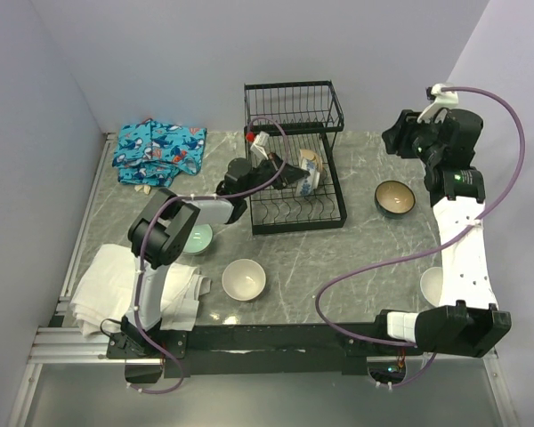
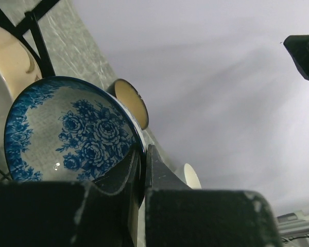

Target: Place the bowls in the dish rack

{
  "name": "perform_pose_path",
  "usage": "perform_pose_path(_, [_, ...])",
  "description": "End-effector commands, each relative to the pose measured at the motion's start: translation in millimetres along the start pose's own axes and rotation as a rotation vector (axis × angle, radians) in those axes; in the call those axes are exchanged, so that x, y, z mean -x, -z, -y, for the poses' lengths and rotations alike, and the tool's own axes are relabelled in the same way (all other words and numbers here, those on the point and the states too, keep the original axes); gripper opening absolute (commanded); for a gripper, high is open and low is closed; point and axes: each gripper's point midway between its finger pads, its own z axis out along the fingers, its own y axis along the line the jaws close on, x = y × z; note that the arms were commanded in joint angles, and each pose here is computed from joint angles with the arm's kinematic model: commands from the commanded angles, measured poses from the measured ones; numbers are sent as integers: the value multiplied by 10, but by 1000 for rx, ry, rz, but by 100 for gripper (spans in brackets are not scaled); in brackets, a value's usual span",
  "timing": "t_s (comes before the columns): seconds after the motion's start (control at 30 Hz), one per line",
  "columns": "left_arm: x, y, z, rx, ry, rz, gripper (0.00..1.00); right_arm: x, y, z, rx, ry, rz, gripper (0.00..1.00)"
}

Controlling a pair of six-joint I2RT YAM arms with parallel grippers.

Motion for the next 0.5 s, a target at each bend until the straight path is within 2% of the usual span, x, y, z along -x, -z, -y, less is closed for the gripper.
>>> perform_pose_path(0.0, [294, -9, 379, -103, -137, 96, 1, 119, -77, -93, 53, -14, 57, 56])
perform_pose_path(0.33, [344, -39, 313, -68, -147, 110, 1, 121, -159, -93, 70, -3, 64, 55])
perform_pose_path(0.47, [356, -34, 248, 1, -160, 113, 1, 115, -165, -110, 80, -11, 70, 55])
